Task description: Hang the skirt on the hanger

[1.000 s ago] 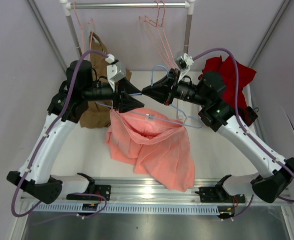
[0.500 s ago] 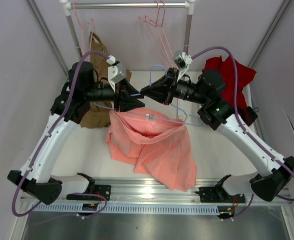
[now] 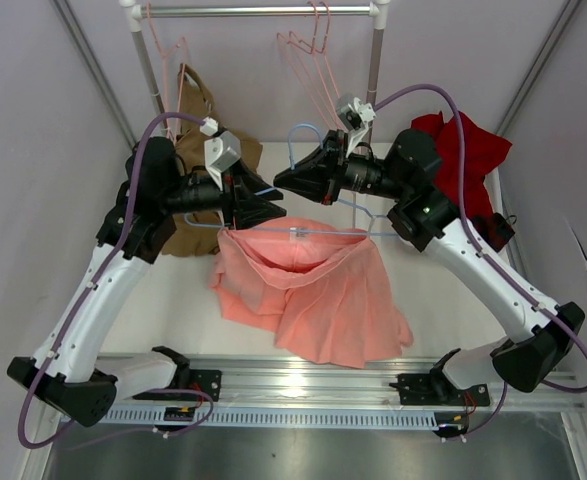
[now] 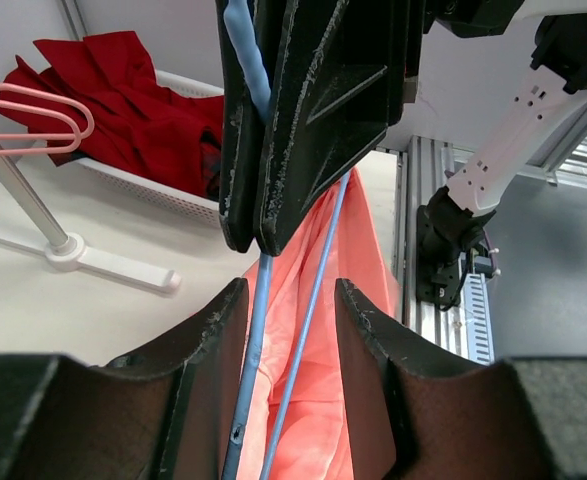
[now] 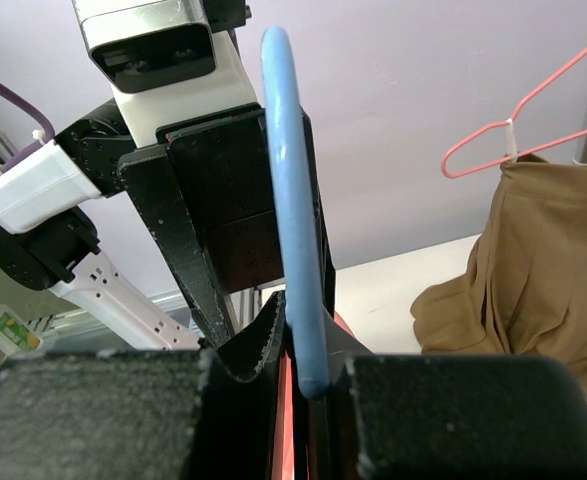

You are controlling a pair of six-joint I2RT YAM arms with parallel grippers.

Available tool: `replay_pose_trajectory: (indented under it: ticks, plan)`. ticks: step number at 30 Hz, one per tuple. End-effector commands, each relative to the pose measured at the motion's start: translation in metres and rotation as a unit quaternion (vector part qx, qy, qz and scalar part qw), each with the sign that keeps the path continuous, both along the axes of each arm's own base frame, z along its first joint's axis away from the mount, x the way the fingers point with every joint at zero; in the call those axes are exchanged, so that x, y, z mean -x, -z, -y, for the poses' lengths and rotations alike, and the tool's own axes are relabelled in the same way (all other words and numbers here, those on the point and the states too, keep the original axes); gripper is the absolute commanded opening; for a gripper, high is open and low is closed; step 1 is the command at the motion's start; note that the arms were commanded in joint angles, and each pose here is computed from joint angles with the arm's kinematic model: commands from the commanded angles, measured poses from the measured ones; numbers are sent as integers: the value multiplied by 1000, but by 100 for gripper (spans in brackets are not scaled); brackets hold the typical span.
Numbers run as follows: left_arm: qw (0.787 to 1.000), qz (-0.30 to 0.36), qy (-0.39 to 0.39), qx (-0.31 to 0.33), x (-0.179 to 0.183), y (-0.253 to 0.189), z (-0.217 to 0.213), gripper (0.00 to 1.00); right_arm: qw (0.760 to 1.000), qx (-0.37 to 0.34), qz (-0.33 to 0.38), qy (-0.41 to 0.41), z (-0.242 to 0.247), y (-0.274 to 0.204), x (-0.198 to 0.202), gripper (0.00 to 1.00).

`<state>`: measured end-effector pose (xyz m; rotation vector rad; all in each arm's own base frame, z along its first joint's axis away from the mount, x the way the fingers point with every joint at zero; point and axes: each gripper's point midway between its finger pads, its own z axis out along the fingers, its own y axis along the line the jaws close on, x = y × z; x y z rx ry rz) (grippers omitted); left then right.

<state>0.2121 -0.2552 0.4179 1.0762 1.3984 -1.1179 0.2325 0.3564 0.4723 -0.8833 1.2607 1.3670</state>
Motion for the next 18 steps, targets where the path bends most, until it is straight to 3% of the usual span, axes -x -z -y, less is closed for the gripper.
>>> replay_pose_trajectory:
  ticks: [1, 3, 9, 18]
  plan:
    - [997, 43, 53, 30, 34, -29, -2, 12, 997, -44, 44, 41, 6, -33, -17, 0]
    - [998, 42, 40, 25, 31, -31, -4, 24, 997, -44, 42, 37, 5, -33, -16, 0]
    - [998, 58, 22, 5, 20, -35, -7, 42, 998, -49, 40, 20, 6, -38, -8, 0]
    - [998, 57, 31, -1, 15, -40, -10, 52, 998, -43, 44, 10, 9, -38, 4, 0]
